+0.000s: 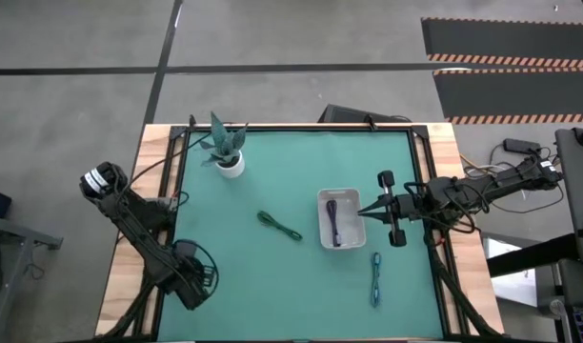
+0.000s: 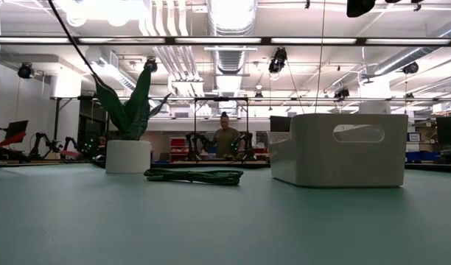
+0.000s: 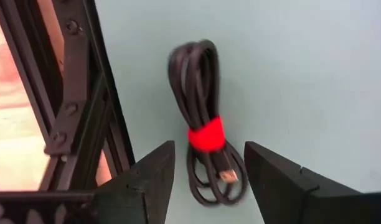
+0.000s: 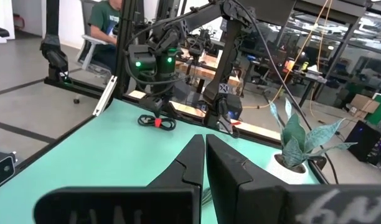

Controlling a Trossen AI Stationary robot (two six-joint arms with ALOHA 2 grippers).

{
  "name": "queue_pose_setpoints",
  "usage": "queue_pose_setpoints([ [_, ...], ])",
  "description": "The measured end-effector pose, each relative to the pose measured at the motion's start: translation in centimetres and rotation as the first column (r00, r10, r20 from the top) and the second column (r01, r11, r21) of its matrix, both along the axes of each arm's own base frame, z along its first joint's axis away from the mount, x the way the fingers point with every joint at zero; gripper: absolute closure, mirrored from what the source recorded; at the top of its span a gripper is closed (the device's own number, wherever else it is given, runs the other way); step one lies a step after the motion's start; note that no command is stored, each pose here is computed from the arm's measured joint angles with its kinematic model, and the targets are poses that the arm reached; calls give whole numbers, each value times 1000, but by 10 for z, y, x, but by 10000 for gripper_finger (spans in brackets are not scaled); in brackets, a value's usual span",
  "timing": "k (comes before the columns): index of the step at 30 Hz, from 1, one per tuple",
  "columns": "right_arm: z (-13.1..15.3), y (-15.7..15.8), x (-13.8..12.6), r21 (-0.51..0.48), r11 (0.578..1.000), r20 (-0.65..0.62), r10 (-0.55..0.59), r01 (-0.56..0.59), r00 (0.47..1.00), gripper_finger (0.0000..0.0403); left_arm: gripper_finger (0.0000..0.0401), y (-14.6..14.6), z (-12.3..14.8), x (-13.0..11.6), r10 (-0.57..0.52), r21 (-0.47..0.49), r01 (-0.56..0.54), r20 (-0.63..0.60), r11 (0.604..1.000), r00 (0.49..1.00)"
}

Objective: Pick and place USB-C Cables
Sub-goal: Put the black charger cable into the gray bin

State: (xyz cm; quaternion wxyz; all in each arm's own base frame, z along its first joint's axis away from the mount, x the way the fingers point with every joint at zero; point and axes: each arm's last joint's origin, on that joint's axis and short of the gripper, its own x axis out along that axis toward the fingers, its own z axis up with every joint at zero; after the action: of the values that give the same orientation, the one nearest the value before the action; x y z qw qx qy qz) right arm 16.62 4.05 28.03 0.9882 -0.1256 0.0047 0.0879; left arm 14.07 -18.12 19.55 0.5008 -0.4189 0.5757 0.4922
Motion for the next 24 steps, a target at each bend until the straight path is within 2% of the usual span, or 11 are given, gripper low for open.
queue_pose_setpoints([
  [11, -1, 0, 0, 3, 1000, -8, 0, 0, 1000, 394, 223, 11, -20, -9, 2, 49, 0, -42, 999, 999],
  [19, -1, 0, 0, 1, 1000, -14, 0, 0, 1000, 394, 224, 13, -24, -10, 2, 59, 1, -49, 998, 999],
  [24, -2, 0, 0, 1, 1000, -21, 0, 0, 1000, 394, 245, 15, -31, -12, 1, 57, 1, -47, 998, 999],
])
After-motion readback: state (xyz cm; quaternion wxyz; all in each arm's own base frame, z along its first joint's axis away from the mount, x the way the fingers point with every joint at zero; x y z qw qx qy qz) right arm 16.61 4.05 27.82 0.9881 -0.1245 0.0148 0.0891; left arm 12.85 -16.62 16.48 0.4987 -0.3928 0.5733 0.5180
